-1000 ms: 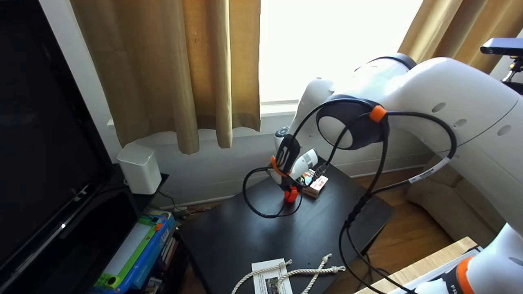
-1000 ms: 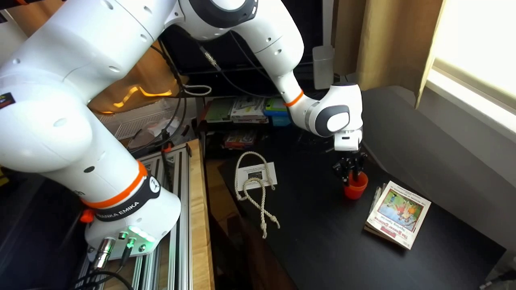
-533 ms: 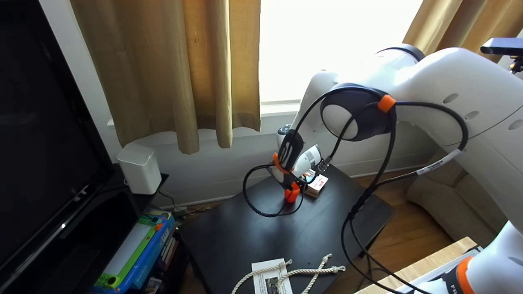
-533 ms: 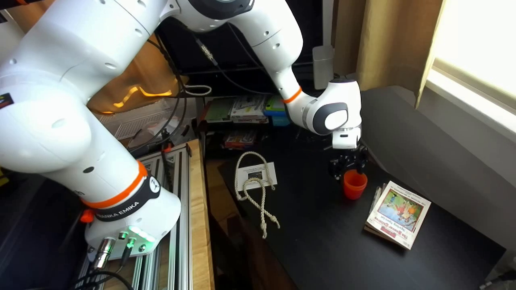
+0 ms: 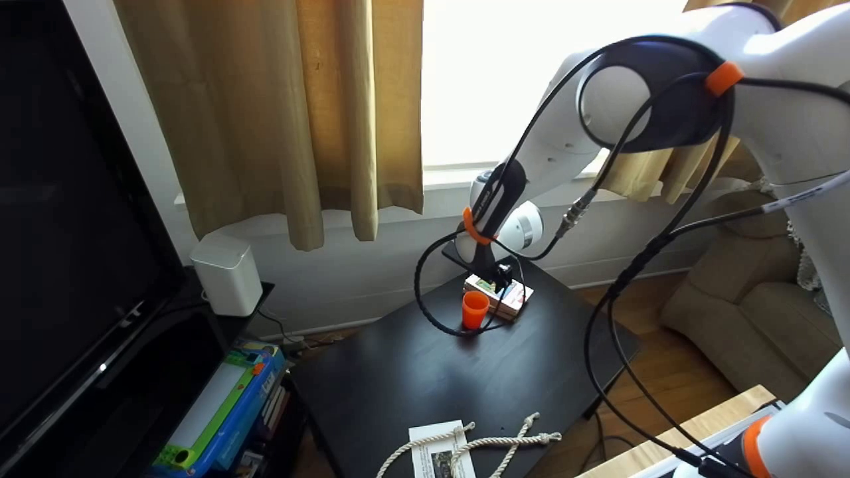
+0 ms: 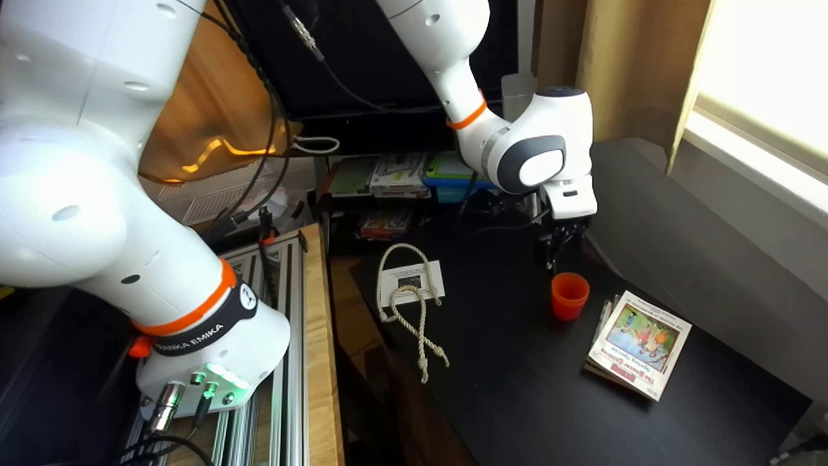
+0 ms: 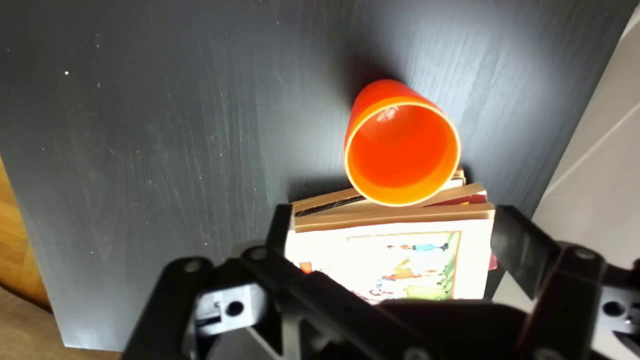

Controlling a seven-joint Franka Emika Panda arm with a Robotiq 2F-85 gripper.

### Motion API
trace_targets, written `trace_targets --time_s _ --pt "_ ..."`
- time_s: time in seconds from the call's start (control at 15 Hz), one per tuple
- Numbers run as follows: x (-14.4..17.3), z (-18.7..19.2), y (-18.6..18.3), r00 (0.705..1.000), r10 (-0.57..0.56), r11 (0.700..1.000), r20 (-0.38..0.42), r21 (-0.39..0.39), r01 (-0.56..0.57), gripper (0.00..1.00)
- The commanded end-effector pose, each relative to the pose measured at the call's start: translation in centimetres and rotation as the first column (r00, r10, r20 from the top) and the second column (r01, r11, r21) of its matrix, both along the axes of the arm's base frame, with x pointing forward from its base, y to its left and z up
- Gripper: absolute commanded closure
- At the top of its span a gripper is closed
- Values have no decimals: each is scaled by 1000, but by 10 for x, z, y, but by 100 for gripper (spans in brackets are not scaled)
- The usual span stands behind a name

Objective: Pick up the pink cup and put it on the orange cup, pick up both stacked cups and place them the right way up on the table

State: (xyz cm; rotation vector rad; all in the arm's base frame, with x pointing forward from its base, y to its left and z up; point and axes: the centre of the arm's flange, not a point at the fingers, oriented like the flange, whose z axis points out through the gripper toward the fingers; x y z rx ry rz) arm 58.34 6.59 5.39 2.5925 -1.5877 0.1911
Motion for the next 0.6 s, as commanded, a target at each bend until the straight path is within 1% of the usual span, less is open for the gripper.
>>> trace_targets --time_s 0.0,0.13,0.27,0.33,0.53 --pt "-28 45 -16 983 182 980 -12 83 -181 0" --pt "-33 62 -19 958 285 953 -14 111 -282 0" --pt "-38 77 -23 924 382 915 -15 147 -376 0" --pt "-16 57 -13 952 308 947 1 96 -306 0" --pt "-15 65 -17 949 315 944 12 96 -315 0"
